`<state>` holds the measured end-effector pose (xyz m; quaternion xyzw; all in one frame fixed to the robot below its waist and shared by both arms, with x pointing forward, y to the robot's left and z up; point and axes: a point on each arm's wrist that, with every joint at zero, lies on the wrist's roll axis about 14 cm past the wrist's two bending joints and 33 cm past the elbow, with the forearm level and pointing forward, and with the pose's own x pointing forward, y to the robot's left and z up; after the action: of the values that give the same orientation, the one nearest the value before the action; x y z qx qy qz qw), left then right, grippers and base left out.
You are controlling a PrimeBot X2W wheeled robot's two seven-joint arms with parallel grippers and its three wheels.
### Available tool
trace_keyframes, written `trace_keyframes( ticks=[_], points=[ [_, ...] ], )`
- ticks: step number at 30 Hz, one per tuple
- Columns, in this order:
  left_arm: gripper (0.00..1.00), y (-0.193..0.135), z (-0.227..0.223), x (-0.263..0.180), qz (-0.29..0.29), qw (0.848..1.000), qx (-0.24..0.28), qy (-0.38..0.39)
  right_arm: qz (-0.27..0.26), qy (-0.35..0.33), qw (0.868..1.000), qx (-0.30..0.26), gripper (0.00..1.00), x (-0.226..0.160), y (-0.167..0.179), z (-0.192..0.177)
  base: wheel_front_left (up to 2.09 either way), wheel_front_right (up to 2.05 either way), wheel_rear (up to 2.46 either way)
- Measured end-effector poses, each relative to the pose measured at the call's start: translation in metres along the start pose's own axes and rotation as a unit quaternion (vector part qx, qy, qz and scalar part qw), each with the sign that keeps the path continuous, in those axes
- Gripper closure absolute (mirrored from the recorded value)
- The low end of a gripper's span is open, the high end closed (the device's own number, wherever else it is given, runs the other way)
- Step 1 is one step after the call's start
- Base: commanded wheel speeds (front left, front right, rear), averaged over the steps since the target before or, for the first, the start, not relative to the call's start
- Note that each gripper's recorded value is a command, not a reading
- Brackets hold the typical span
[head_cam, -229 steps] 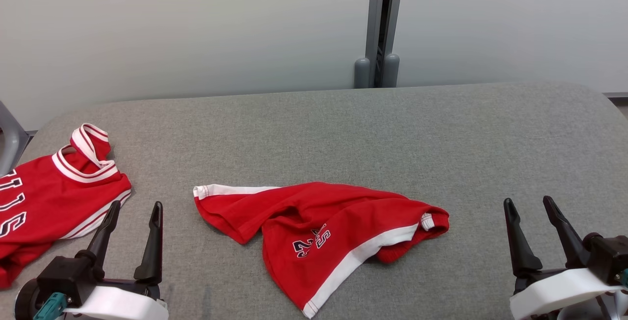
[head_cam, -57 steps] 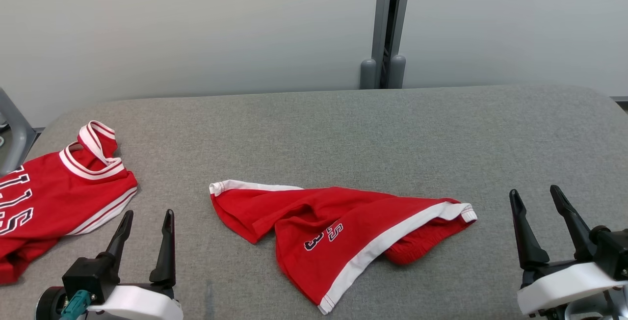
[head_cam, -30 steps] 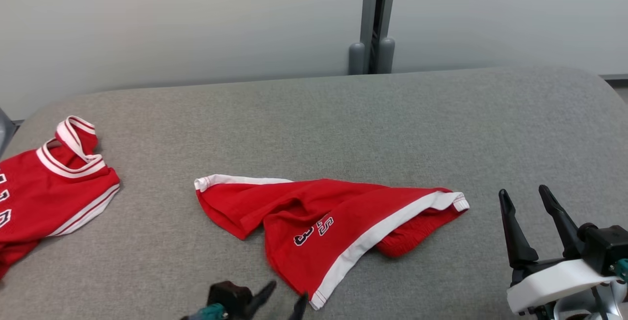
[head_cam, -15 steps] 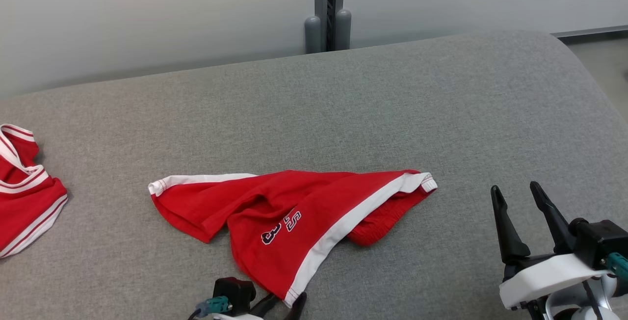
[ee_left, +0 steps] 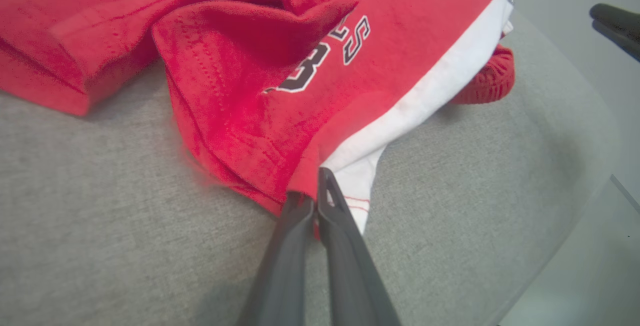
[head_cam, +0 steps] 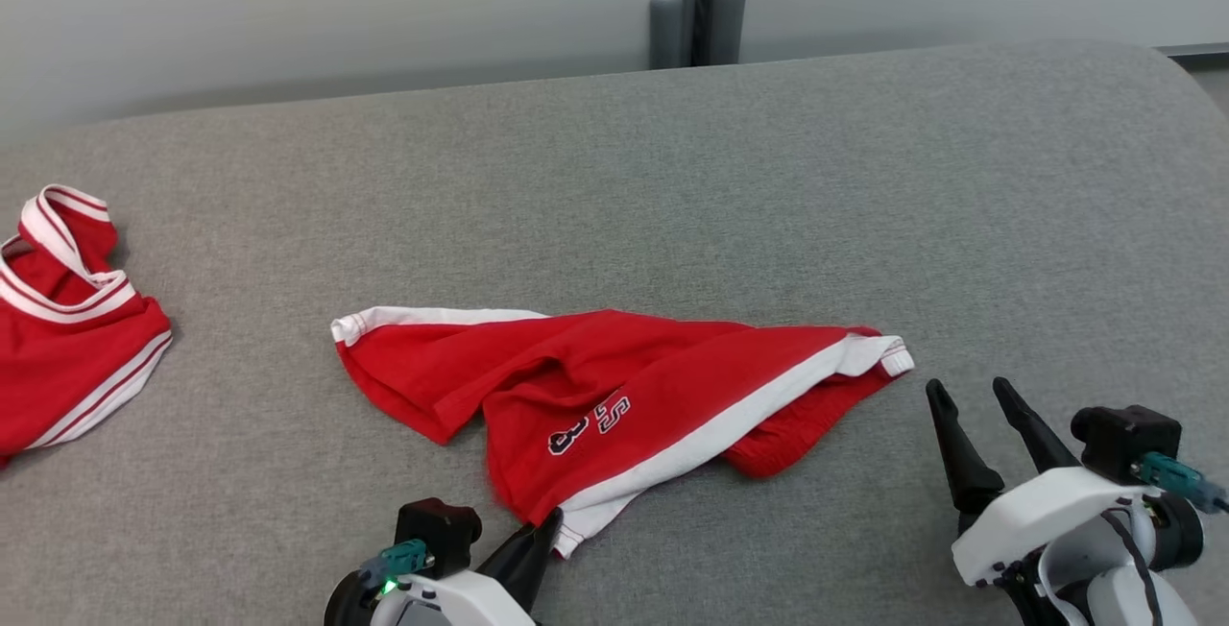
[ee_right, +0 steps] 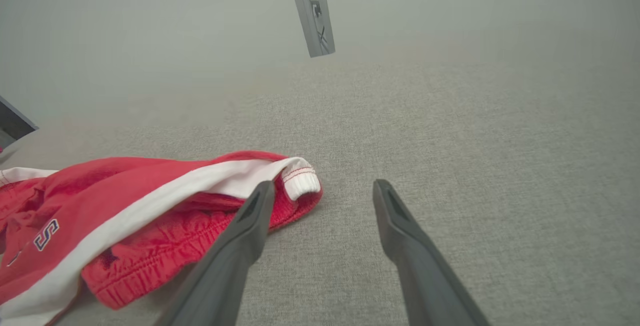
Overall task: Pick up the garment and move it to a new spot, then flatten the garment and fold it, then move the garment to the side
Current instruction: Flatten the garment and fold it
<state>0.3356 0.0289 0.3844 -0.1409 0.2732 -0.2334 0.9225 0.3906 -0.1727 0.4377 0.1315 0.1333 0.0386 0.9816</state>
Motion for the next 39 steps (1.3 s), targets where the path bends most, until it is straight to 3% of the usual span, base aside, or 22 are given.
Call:
trace_keyframes(
  ticks=[10,12,14,15,16,23,28,33,39],
  points=[
    [1.0,0.013,0.005,0.001,0.016,1.0,-0.005,-0.014,0.025,0.059,0.998,-0.014,0.0,0.035,0.01,-0.029,0.0,0.0,0.0],
    [1.0,0.014,0.007,0.001,0.016,1.0,-0.006,-0.017,0.029,0.071,0.997,-0.021,0.48,0.04,0.011,-0.034,0.0,0.0,0.0],
    [1.0,0.014,0.007,0.002,0.016,1.0,-0.006,-0.019,0.032,0.083,0.996,-0.025,0.72,0.042,0.012,-0.04,0.0,0.0,0.0],
    [1.0,0.015,0.007,0.002,0.016,1.0,-0.006,-0.02,0.033,0.088,0.995,-0.026,0.95,0.043,0.013,-0.042,0.0,0.0,0.0],
    [1.0,0.015,0.009,0.002,0.016,1.0,-0.005,-0.024,0.034,0.087,0.995,-0.027,1.0,0.043,0.013,-0.042,0.0,0.0,0.0],
    [1.0,0.019,0.031,0.002,0.022,0.998,0.005,-0.063,0.038,0.029,0.998,-0.038,1.0,0.046,0.009,-0.016,0.0,0.0,0.0],
    [1.0,0.031,0.086,-0.007,0.039,0.988,0.036,-0.146,0.061,-0.047,0.995,-0.061,1.0,0.044,0.017,0.03,0.0,0.0,0.0],
    [1.0,0.035,0.163,-0.031,0.05,0.962,0.093,-0.252,0.087,-0.13,0.984,-0.091,1.0,0.033,0.033,0.09,0.0,0.0,0.0],
    [1.0,0.021,0.245,-0.074,0.054,0.917,0.148,-0.367,0.109,-0.218,0.961,-0.129,1.0,0.008,0.057,0.157,0.0,0.0,0.0]
  ],
)
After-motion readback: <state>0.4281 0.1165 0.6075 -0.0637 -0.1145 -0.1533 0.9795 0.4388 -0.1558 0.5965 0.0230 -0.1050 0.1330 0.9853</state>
